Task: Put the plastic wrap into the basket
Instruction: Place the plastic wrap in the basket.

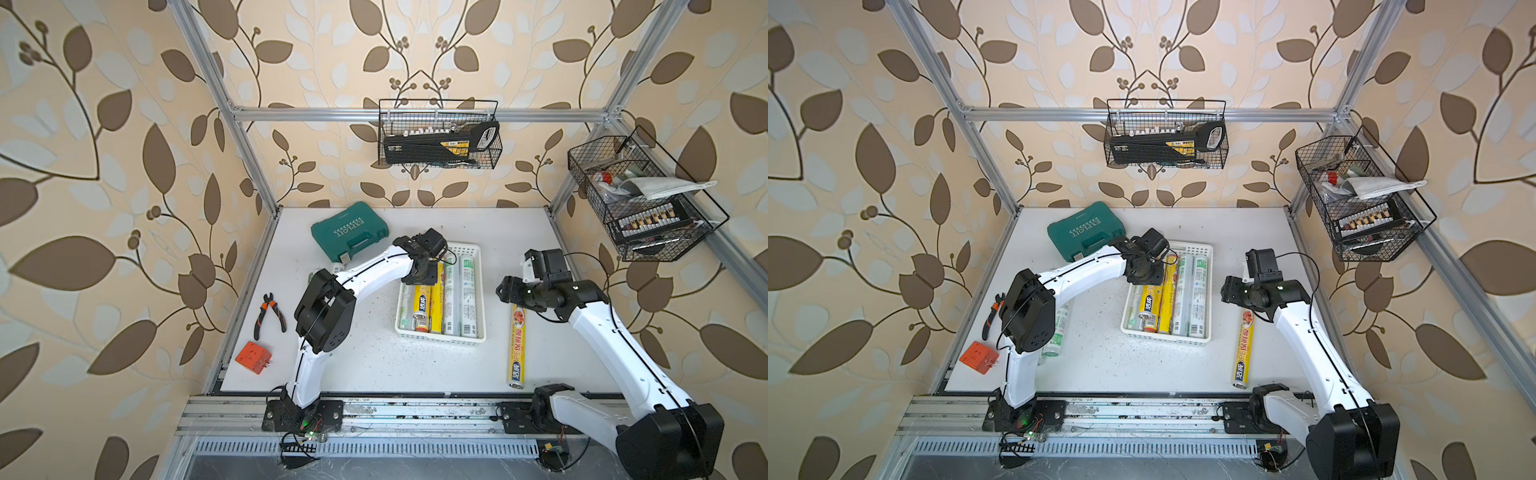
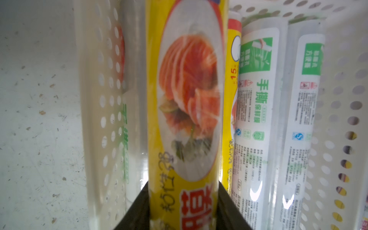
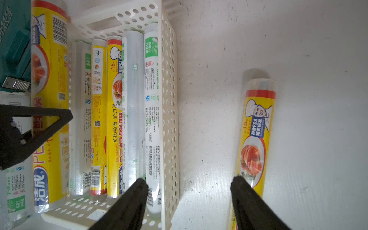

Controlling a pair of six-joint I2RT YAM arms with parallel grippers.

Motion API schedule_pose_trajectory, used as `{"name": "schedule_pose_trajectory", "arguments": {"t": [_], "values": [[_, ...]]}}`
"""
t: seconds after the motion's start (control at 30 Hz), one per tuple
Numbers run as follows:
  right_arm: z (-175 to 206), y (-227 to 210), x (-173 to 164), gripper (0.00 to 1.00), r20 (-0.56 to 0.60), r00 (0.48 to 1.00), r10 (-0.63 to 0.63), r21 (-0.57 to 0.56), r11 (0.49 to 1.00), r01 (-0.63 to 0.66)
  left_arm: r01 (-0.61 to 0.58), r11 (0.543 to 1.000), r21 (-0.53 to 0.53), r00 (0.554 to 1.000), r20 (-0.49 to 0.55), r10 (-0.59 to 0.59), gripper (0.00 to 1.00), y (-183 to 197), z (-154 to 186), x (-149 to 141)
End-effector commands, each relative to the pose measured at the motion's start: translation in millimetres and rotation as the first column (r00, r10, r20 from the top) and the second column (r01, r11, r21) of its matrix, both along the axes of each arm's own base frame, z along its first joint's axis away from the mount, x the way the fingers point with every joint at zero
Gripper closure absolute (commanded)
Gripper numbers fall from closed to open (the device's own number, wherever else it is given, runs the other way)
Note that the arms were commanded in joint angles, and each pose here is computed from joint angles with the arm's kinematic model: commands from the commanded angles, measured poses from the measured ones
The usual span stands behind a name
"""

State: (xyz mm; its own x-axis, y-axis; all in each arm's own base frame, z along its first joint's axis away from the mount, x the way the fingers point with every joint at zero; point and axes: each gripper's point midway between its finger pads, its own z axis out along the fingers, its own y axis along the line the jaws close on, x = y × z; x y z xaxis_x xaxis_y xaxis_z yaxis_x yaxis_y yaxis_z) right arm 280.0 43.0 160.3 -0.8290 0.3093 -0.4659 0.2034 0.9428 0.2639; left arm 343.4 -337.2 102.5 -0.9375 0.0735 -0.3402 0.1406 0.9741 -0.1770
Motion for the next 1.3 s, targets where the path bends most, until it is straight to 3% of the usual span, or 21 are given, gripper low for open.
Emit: {"name": "schedule_pose_trajectory", "arguments": {"t": [0.0,0.37,0.97,1.27], "values": [[-1,-1,-5,0.3,-0.013,1.0,0.011,-0.001,1.0,-0.011,0.016,1.0,-0.005,1.0,-0.012,-0.016,0.64,-2,-4,-8],[-2,-2,-6,0.3,-0.03,0.999,0.012,0.002,1.0,-0.012,0.0,0.999,0.039,0.998,-0.06,0.002,0.63,9,-21,-21],[-3,0,-8,0.3,-0.047,0.999,0.013,0.014,1.0,-0.013,0.012,0.999,0.052,0.997,-0.082,-0.007,0.63,14,-7,-40],[-6,-1,-10,0.31,-0.062,0.998,0.012,0.012,1.0,-0.011,0.012,0.998,0.063,0.996,-0.089,-0.006,0.53,14,-15,-40]]}}
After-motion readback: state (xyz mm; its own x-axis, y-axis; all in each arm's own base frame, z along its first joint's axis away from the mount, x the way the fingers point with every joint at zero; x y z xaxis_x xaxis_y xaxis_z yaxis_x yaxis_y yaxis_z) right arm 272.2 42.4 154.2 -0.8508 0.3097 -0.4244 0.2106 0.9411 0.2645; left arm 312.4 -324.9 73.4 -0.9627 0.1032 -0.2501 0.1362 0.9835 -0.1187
